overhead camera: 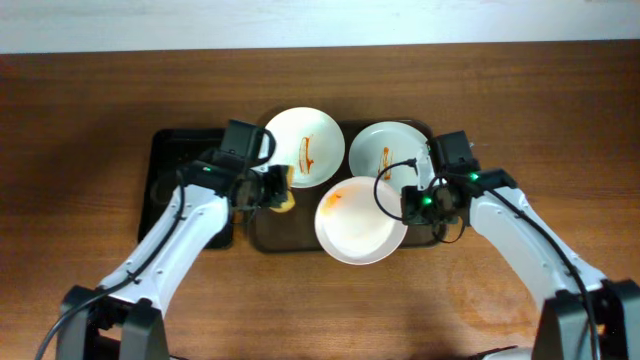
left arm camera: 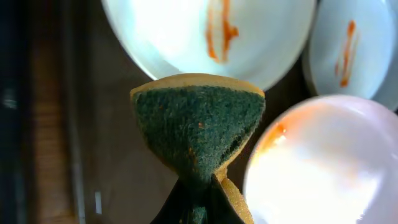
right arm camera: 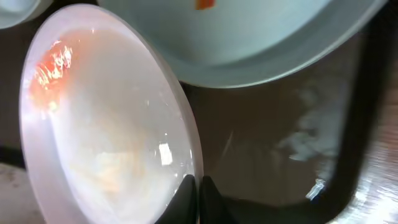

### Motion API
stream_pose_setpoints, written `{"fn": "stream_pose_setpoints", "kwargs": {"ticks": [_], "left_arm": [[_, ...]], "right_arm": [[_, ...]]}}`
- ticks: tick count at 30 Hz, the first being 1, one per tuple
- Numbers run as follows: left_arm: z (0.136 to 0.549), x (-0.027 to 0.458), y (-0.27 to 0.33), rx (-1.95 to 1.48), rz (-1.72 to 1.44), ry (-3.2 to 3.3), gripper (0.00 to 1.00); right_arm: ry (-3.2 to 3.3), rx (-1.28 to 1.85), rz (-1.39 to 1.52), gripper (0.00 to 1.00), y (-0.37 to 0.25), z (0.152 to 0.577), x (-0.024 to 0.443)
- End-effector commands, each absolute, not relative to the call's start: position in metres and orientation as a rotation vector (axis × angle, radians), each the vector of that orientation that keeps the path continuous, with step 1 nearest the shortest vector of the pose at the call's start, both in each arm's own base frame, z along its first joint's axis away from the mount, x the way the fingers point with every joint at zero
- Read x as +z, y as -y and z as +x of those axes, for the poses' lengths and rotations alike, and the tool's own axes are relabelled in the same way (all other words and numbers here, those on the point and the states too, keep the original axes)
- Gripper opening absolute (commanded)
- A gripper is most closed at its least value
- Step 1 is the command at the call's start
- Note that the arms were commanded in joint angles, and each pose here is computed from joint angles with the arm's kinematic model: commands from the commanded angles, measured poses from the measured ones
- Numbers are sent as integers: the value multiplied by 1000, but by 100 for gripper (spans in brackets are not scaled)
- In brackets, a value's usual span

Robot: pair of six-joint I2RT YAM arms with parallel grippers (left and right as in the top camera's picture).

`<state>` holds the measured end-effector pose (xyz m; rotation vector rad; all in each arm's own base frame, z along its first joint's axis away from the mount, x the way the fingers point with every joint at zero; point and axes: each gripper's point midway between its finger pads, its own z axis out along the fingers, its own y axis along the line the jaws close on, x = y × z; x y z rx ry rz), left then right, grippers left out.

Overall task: Clean dirty plates on tray and stack at the side
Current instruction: 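Carry the front plate right and set it on the table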

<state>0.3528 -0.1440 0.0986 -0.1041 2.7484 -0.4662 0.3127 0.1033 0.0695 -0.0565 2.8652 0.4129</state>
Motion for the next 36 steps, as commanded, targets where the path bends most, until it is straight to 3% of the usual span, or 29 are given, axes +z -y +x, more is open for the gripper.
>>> {"fn": "stream_pose_setpoints", "kwargs": {"ticks": [1,6,15,20,26,30,36], "left_arm": [[360,102,123,-426,-132,-2726,0],[361,98,100,-388,-214,-2741,0],[360,98,100,-388,-212,-2742,0],[360,98,100,-388,-213,-2743,0],[361,99,100,-388,-213,-2740,0],[361,99,100,-388,-213,-2740,0],[361,99,100,-388,-213,-2740,0]], "right_arm": [[-2752,215,-81,4,-82,328,99],[-2626,-76,-50,4,-51,341,137],[-2589,-109,-255,4,-97,333,146],[-2425,-466,-253,4,-82,343,169],[-2203,-577,-392,4,-133,337,200],[-2077,-746,-335,4,-125,334,223],[-2086,-698,-366,4,-135,335,221]]}}
